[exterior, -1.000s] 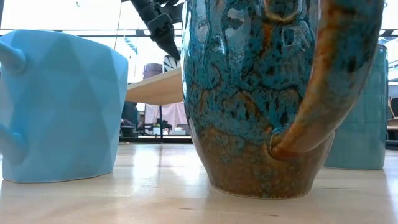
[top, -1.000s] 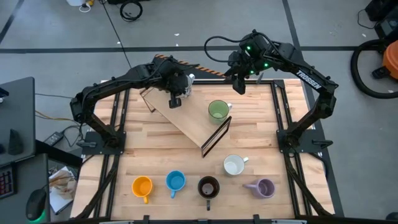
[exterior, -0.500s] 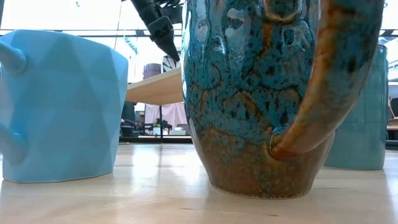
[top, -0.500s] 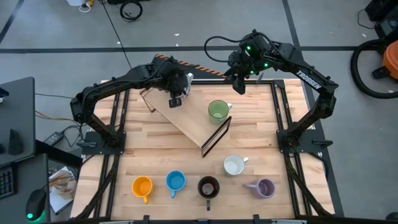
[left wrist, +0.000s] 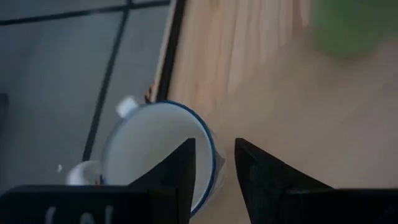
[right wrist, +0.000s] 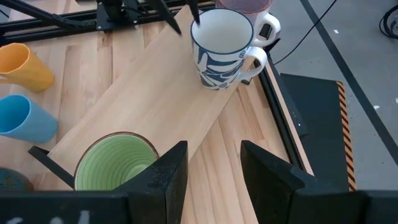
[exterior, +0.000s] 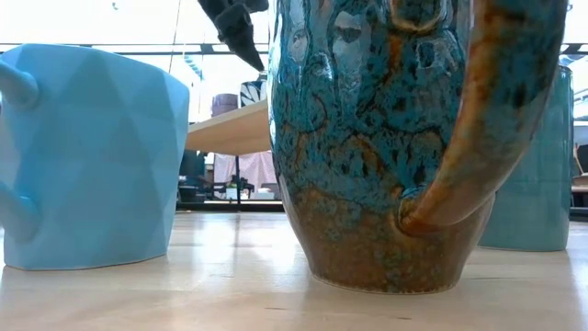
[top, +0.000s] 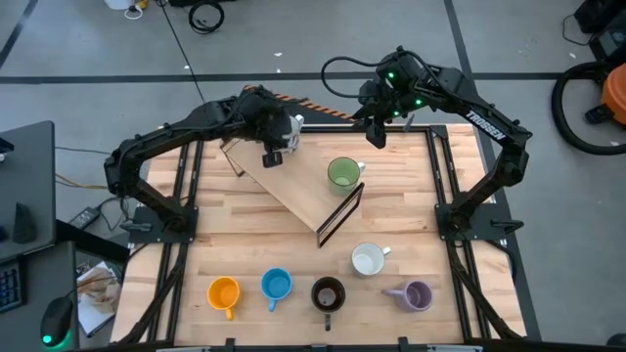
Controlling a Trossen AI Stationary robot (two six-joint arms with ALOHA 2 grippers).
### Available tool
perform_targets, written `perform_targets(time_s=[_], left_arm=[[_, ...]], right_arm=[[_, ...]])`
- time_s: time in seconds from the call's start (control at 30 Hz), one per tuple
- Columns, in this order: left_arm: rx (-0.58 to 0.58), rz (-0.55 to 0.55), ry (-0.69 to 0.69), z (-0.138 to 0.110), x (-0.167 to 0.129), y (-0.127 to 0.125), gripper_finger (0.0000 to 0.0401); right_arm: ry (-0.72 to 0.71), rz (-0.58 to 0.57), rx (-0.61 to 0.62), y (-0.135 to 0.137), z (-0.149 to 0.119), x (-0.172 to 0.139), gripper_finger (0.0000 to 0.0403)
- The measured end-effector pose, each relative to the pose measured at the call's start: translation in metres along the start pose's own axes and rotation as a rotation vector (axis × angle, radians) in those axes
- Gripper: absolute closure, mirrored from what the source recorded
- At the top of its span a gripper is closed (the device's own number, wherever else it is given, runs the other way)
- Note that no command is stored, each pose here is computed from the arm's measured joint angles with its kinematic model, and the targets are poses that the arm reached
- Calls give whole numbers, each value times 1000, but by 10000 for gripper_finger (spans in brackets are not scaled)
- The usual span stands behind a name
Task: Place coffee mugs
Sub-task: Put the white mug on the shelf, then put the yellow mug on the shelf
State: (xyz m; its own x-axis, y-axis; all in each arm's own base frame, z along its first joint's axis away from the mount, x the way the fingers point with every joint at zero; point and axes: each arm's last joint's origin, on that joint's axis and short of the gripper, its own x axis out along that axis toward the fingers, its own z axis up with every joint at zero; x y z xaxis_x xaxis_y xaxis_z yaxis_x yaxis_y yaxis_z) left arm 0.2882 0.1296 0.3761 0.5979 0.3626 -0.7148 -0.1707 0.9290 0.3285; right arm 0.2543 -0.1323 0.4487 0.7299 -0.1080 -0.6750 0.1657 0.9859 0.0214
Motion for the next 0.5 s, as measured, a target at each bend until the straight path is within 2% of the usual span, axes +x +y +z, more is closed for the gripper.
perform_targets(time_s=[0.23,0.43,0.5], left_arm=[[-143,43,-112,12,-55,10,282],[-300,-113,-191,11,-81,5,282],[-355,-171,-157,7,-80,0,282]], right_arm=[[5,2,-8,0,-1,0,249],[7,2,-20,0,-1,0,249],[20,5,-17,0,-2,0,249]])
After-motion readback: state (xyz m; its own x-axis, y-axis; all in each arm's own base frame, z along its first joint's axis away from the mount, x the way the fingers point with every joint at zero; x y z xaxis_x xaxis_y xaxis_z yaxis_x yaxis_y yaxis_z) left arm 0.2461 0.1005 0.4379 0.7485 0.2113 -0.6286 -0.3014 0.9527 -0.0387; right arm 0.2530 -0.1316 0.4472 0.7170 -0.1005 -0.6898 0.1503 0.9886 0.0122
